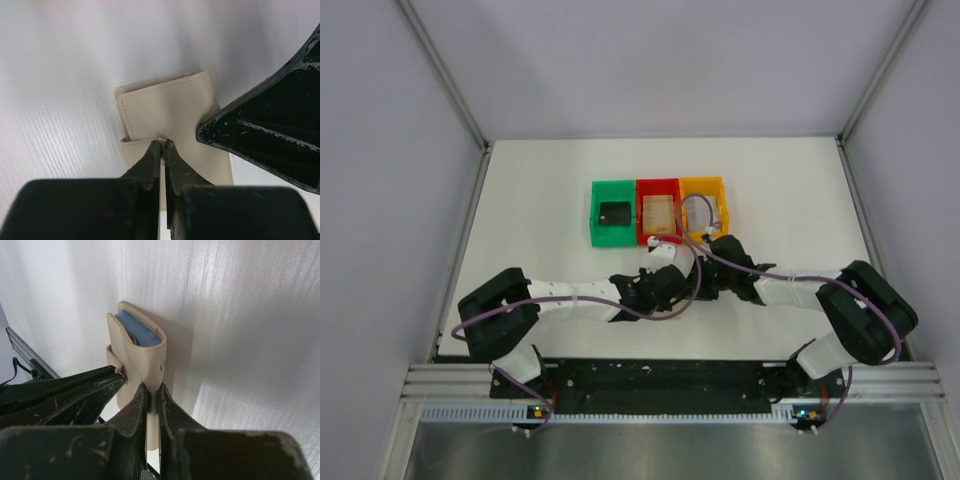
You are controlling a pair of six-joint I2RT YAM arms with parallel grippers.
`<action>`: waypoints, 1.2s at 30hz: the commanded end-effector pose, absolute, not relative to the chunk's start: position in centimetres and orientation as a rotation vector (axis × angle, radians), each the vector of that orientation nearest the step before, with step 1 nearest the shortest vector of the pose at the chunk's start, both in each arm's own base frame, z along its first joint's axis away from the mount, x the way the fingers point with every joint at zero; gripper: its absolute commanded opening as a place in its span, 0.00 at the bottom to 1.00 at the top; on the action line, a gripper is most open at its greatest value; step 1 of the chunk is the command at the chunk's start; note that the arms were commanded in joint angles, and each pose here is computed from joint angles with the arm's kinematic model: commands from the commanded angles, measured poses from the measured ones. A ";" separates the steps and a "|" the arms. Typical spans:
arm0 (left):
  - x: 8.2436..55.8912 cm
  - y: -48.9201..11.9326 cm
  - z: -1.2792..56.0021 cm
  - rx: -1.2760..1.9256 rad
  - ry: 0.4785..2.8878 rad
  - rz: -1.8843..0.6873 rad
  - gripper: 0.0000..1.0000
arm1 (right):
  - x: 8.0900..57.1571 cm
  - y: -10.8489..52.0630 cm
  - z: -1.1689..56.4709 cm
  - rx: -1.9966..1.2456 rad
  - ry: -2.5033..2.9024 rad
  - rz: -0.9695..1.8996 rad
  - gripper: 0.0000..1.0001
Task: Take the credit cards out of the card holder
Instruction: Open the card holder at the center of the board.
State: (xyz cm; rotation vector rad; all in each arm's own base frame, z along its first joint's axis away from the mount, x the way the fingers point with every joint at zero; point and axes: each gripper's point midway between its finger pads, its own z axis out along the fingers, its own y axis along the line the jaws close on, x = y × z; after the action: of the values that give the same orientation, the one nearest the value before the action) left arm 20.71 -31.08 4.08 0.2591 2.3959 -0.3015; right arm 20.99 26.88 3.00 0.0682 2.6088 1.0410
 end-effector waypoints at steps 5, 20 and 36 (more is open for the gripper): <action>21.3 -28.1 4.5 0.228 2.363 -0.165 0.00 | 21.6 25.9 2.9 0.035 2.607 0.909 0.00; 23.2 -21.6 5.3 -0.012 2.341 -0.208 0.00 | 23.3 23.2 4.2 -0.098 2.595 0.619 0.51; 20.9 -20.0 2.1 -0.339 2.386 -0.535 0.26 | 21.8 29.7 7.6 -0.569 2.394 0.285 0.98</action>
State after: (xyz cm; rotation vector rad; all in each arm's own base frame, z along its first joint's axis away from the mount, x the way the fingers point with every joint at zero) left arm 21.86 -19.99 2.19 -0.2680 2.3833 -0.4560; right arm 20.68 29.20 7.76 -0.5197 2.4463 0.4565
